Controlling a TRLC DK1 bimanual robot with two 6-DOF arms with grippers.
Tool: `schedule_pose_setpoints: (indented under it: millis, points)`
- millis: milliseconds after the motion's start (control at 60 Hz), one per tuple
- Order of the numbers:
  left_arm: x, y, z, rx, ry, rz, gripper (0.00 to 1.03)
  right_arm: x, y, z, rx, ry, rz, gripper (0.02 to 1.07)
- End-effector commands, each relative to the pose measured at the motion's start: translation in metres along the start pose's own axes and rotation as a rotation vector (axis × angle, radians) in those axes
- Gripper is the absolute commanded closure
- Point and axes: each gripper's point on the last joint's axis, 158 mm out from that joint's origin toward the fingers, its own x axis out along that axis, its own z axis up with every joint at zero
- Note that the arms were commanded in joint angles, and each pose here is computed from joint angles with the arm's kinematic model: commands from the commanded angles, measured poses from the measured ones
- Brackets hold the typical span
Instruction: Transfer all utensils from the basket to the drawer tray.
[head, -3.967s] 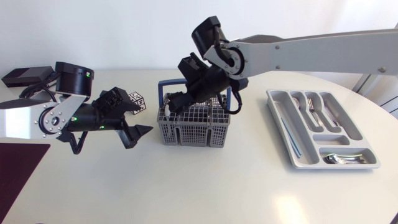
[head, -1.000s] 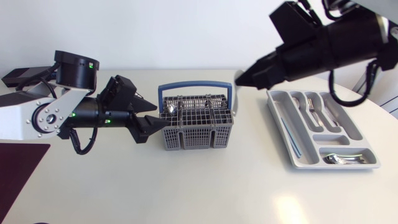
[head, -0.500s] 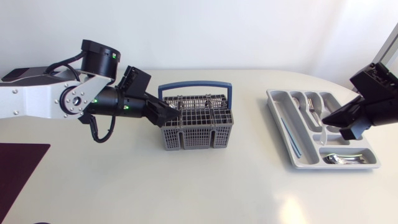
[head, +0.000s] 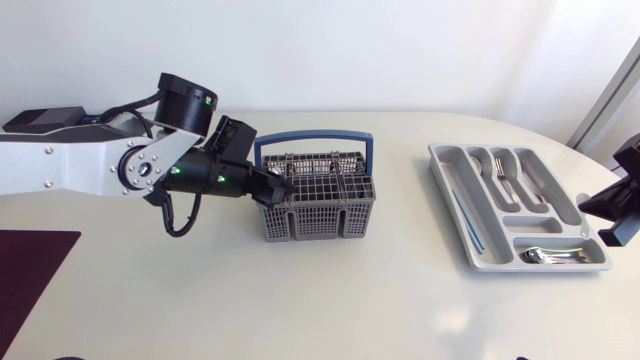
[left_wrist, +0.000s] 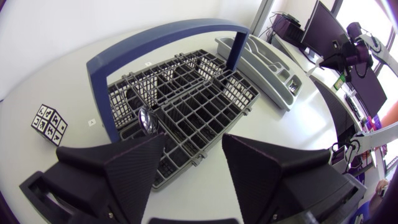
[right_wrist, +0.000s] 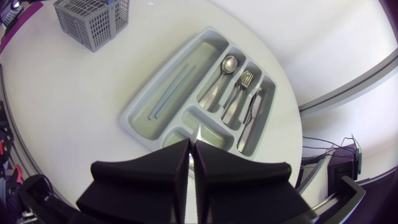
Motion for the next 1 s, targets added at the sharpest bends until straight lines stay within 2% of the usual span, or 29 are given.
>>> schedule_pose_setpoints:
  millis: [0, 133, 317, 383, 500, 567, 667, 850, 983]
  points:
    - [0.005, 0.006, -0.006, -0.038, 0.012, 0.01, 0.39, 0.019, 0.003, -0.023, -0.041, 0.05, 0.019, 1.01]
    - [0.006, 0.006, -0.007, -0.044, 0.012, 0.01, 0.39, 0.049, -0.01, -0.051, -0.065, 0.123, -0.053, 1.0]
    - [0.006, 0.007, -0.01, -0.05, 0.02, 0.011, 0.39, 0.077, 0.0, -0.07, -0.079, 0.178, -0.041, 0.97]
    - [0.006, 0.007, -0.008, -0.053, 0.017, 0.013, 0.39, 0.086, 0.0, -0.076, -0.087, 0.202, -0.048, 0.85]
    - [0.006, 0.007, -0.009, -0.057, 0.018, 0.013, 0.39, 0.091, 0.003, -0.079, -0.093, 0.211, -0.045, 0.54]
    - [0.006, 0.007, -0.009, -0.056, 0.017, 0.013, 0.39, 0.09, 0.001, -0.076, -0.101, 0.204, -0.063, 0.42]
    - [0.007, 0.004, -0.007, -0.065, 0.006, 0.008, 0.39, 0.08, -0.01, -0.068, -0.108, 0.185, -0.111, 0.07]
    - [0.007, 0.003, -0.002, -0.075, -0.003, 0.012, 0.39, 0.043, -0.023, -0.04, -0.123, 0.116, -0.221, 0.06]
    - [0.008, 0.005, -0.001, -0.095, -0.012, 0.015, 0.39, 0.022, -0.005, -0.001, -0.109, 0.036, -0.201, 0.06]
